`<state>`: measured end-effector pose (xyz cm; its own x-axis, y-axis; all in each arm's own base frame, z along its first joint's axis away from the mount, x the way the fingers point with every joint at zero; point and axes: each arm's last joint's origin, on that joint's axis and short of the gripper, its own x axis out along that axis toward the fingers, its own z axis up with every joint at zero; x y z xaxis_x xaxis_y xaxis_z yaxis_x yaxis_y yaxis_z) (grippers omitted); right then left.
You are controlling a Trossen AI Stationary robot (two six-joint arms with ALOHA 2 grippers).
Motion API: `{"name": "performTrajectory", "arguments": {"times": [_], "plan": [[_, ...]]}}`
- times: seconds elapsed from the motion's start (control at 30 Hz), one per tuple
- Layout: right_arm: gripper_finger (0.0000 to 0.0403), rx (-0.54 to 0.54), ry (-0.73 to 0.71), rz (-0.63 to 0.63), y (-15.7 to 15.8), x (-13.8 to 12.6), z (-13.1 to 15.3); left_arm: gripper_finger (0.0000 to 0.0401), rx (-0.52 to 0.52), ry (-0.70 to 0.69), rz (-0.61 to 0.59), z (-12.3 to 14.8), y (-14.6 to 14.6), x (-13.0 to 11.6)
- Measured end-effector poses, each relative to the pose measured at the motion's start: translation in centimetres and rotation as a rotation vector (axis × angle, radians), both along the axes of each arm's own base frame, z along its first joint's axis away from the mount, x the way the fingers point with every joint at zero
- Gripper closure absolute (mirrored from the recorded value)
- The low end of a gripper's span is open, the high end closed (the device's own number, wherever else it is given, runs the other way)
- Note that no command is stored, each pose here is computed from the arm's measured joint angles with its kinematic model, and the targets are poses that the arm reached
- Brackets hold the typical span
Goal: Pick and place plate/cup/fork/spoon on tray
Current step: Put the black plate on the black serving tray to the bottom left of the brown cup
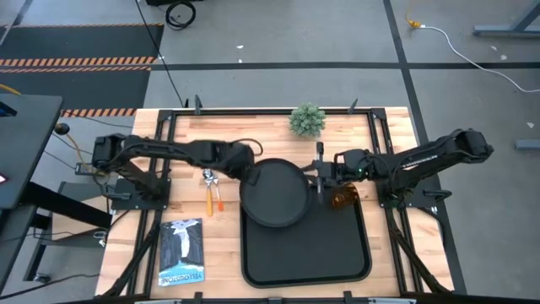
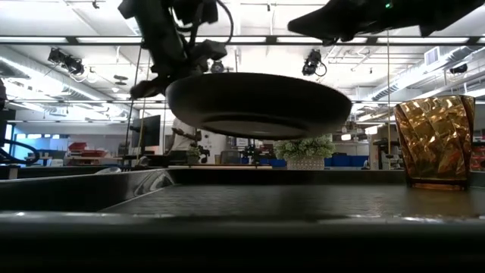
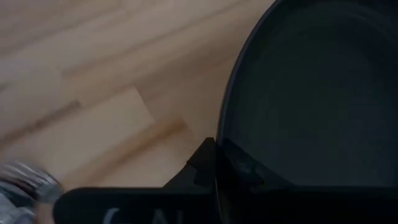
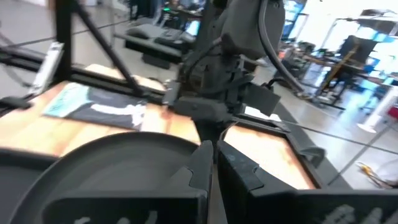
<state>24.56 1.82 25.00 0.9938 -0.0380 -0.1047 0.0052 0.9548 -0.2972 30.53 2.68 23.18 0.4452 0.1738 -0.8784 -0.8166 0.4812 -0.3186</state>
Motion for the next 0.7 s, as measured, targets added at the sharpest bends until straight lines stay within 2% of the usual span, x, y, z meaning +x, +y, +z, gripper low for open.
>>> {"name": "performTrajectory", "arguments": {"times": [0.13, 0.33, 0.7], "plan": [[0.0375, 0.003, 0.031, 0.056, 1.3, -0.6, 0.0, 0.0389, -0.010, -0.035, 0.037, 0.1, -2.5, 0.3], [0.0386, 0.044, 0.042, 0.142, 3.5, -1.1, 0.0, 0.0388, -0.059, -0.023, 0.075, -1.5, -6.1, 0.9], [0.0395, 0.032, 0.050, 0.217, 6.3, -2.4, -1.1, 0.0388, -0.157, -0.040, 0.145, -4.4, -10.6, 2.0]]}}
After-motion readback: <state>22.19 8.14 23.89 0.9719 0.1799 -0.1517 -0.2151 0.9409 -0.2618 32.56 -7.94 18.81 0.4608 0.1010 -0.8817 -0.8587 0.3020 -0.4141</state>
